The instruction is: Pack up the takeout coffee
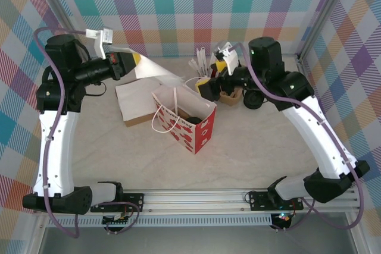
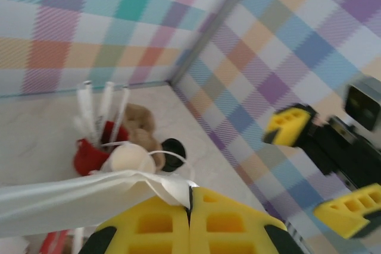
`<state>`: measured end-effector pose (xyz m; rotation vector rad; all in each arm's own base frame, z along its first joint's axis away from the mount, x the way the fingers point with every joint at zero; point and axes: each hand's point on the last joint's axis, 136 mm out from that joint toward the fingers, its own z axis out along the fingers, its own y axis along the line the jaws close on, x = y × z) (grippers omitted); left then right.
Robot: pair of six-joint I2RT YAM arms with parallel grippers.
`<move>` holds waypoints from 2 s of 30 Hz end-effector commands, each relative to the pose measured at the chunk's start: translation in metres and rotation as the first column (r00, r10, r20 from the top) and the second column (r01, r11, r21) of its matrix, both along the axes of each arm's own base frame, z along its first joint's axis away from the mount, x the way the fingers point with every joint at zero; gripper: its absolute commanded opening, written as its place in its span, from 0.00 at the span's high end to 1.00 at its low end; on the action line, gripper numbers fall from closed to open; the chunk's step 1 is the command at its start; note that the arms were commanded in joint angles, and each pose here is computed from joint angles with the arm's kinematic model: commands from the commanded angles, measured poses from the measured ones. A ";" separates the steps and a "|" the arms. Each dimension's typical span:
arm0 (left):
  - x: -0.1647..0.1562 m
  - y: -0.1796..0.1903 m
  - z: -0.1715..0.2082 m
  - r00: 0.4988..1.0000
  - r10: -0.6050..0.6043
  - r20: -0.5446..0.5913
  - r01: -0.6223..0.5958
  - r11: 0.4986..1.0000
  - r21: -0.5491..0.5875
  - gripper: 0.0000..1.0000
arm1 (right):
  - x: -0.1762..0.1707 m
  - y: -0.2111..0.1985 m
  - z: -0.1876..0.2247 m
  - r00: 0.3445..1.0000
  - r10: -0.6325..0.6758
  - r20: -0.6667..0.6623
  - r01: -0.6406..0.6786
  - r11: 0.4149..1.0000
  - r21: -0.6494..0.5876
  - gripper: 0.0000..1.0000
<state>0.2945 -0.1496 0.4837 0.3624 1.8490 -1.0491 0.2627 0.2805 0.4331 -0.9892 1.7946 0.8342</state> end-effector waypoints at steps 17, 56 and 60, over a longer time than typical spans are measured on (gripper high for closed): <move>-0.053 -0.082 0.017 0.910 -0.382 0.163 0.369 0.923 0.106 0.97 | -0.043 0.095 0.018 0.909 0.394 -0.135 -0.386 0.919 0.079 0.25; -0.062 0.037 -0.082 0.928 0.353 0.116 -0.369 0.912 0.179 0.48 | 0.010 0.060 -0.050 0.993 0.107 -0.048 -0.117 0.944 -0.307 0.93; -0.061 0.041 -0.089 0.923 0.371 0.100 -0.384 0.901 0.203 0.47 | 0.011 0.064 -0.074 0.987 0.111 -0.118 -0.146 0.926 -0.348 0.92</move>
